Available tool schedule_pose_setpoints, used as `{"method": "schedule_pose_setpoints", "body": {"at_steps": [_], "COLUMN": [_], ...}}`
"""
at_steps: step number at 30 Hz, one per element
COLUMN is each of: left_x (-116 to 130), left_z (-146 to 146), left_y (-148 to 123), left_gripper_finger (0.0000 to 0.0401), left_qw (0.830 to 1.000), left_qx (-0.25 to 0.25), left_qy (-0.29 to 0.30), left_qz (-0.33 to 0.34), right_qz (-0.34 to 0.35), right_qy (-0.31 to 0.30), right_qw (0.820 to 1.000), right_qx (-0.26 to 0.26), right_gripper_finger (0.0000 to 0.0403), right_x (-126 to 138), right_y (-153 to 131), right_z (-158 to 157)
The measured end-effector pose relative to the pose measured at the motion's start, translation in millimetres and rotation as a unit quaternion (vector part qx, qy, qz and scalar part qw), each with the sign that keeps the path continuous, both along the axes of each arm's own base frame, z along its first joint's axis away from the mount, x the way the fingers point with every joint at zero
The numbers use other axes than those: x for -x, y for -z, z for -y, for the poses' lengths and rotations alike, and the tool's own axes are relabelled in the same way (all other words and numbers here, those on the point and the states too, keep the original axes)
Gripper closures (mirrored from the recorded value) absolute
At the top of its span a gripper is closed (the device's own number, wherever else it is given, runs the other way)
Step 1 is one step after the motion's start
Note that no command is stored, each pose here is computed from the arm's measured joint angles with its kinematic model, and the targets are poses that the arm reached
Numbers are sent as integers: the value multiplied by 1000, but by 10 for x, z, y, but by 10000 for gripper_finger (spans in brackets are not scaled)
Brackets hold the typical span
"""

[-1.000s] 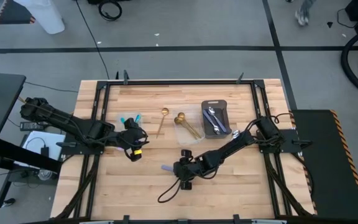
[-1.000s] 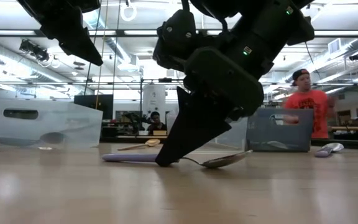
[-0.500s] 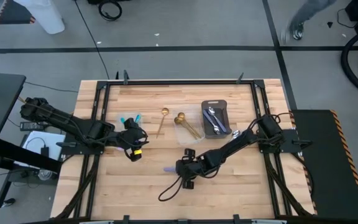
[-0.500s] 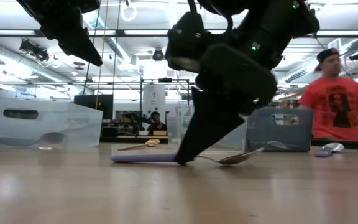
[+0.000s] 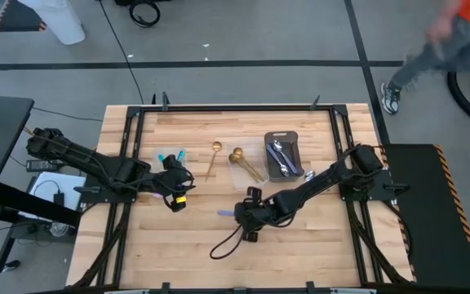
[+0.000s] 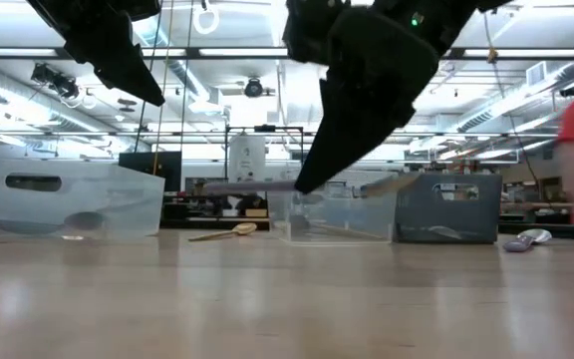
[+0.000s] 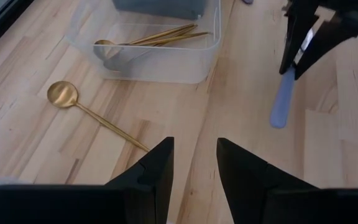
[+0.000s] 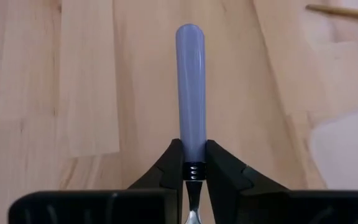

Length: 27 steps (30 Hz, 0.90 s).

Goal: Sort silverware by color (type)
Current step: Put the purple spoon into the black bin

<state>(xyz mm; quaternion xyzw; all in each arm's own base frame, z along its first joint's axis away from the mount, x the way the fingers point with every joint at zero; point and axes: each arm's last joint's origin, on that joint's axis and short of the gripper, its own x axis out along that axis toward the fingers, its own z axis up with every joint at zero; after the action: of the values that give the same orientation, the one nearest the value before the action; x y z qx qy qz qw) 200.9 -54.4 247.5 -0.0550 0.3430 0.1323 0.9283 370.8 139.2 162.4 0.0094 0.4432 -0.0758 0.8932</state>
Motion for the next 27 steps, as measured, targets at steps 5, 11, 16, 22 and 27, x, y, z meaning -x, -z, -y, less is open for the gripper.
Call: {"method": "schedule_pose_setpoints", "body": {"at_steps": [5,11,16,22,27], "left_x": [0,0,0,0,0], "left_z": [0,0,0,0,0], "left_y": [0,0,1,1,1], "left_gripper_finger": [271,271,271,271,271], "left_qw": [1000,1000,1000,1000,1000], "left_qx": [0,0,0,0,0], "left_qy": [0,0,0,0,0], "left_qz": [0,0,0,0,0], "right_qz": [3,11,29,18,-12], "right_qy": [16,48,60,94,153], "right_qw": [1000,997,995,989,976], "right_qx": [24,61,76,112,154], "right_gripper_finger": [351,351,351,350,350], "right_x": [78,209,312,468,598], "right_y": [-170,-412,-632,-771,-772], "right_z": [48,128,177,262,372]}}
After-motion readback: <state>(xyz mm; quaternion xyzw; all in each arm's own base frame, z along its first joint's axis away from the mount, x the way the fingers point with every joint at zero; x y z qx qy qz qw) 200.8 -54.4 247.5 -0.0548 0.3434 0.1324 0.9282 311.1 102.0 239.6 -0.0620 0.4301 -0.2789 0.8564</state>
